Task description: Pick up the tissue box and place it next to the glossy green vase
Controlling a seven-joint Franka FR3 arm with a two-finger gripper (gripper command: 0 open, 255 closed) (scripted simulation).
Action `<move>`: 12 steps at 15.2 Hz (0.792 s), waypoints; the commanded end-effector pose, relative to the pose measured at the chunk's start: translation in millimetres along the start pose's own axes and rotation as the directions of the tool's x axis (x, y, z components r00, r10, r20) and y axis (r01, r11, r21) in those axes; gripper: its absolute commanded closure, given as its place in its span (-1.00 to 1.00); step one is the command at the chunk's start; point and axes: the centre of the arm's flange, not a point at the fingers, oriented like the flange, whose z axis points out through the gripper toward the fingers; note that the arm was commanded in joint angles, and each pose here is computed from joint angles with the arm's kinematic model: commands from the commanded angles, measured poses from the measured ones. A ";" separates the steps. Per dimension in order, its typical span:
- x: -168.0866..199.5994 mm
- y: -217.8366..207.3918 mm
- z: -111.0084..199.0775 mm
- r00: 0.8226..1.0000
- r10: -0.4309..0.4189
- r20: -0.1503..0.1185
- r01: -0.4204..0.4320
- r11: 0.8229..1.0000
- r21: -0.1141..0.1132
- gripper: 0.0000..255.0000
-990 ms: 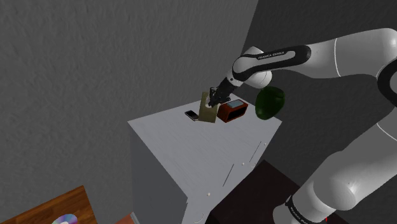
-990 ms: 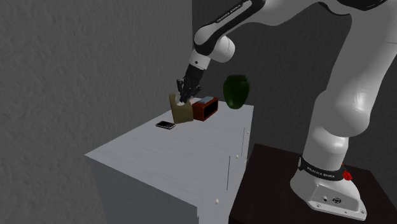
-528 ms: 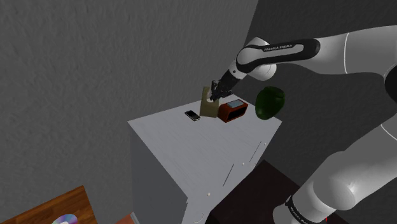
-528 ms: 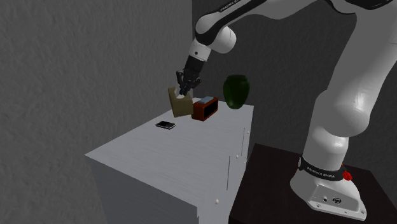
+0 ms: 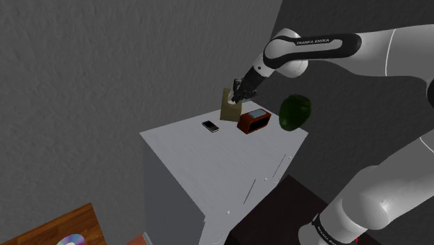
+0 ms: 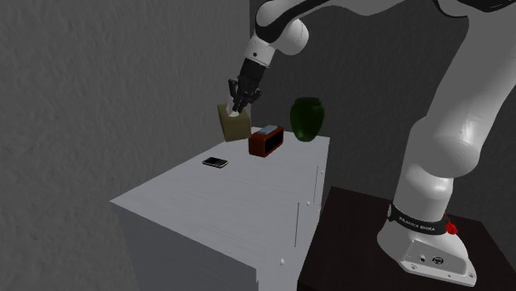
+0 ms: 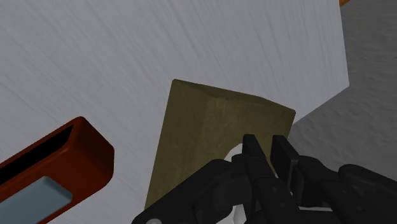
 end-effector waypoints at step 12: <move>11.4 -24.4 -62.9 1.000 0.000 0.000 0.000 1.000 0.000 1.00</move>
